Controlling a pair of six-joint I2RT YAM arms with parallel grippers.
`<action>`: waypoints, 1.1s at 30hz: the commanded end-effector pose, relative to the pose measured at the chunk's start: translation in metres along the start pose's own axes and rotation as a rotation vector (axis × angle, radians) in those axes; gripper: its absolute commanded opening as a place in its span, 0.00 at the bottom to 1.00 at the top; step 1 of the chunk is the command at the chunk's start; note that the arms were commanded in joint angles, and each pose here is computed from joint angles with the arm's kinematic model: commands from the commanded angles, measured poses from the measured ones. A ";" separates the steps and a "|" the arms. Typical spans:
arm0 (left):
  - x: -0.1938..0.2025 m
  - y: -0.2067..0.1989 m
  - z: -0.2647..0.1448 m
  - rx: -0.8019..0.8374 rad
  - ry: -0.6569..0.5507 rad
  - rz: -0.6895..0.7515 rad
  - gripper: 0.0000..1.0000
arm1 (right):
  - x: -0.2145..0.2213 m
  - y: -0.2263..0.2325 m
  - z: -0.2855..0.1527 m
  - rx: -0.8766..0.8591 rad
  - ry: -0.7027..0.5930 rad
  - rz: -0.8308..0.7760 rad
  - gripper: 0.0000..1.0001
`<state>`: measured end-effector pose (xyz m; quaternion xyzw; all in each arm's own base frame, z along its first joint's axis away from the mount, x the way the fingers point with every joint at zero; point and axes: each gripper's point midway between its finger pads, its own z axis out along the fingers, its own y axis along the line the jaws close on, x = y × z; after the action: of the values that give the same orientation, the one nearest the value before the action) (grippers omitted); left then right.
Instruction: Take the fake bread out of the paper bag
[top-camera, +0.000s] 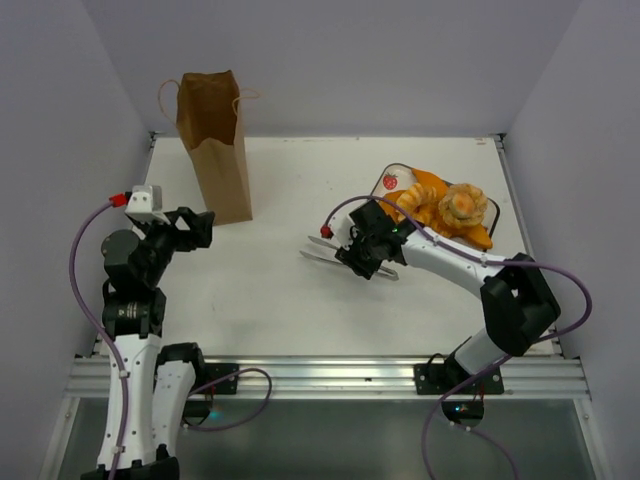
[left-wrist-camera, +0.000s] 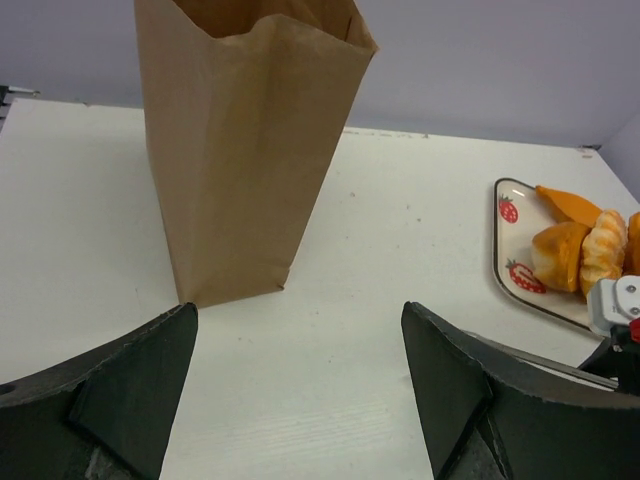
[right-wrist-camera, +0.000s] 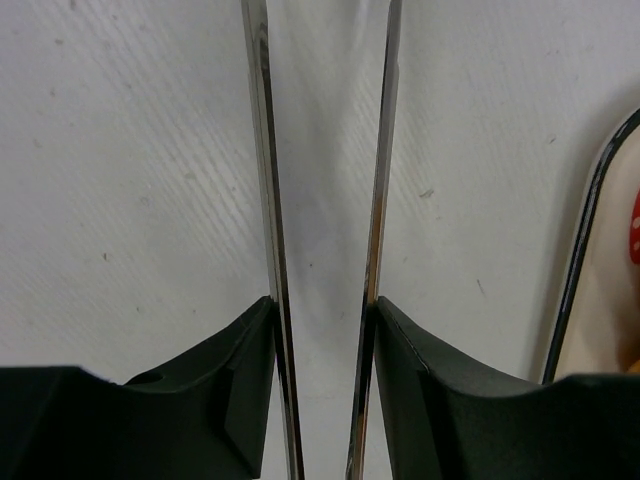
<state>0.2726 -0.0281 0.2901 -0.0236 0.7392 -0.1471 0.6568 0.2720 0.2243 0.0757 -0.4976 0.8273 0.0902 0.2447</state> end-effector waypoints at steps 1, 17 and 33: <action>-0.008 -0.007 -0.002 0.033 -0.047 0.070 0.87 | 0.032 -0.005 0.011 0.033 0.095 -0.037 0.45; 0.010 -0.011 -0.007 0.046 -0.037 0.107 0.92 | 0.069 -0.005 -0.010 -0.090 0.159 0.023 0.99; 0.042 -0.030 -0.010 0.173 0.001 0.087 0.93 | -0.013 -0.046 -0.168 0.239 -0.222 0.229 0.99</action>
<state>0.2541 -0.0557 0.2587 0.0456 0.7368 -0.1658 0.6539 0.2690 0.1681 0.2297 -0.4160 0.8192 0.0945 0.3834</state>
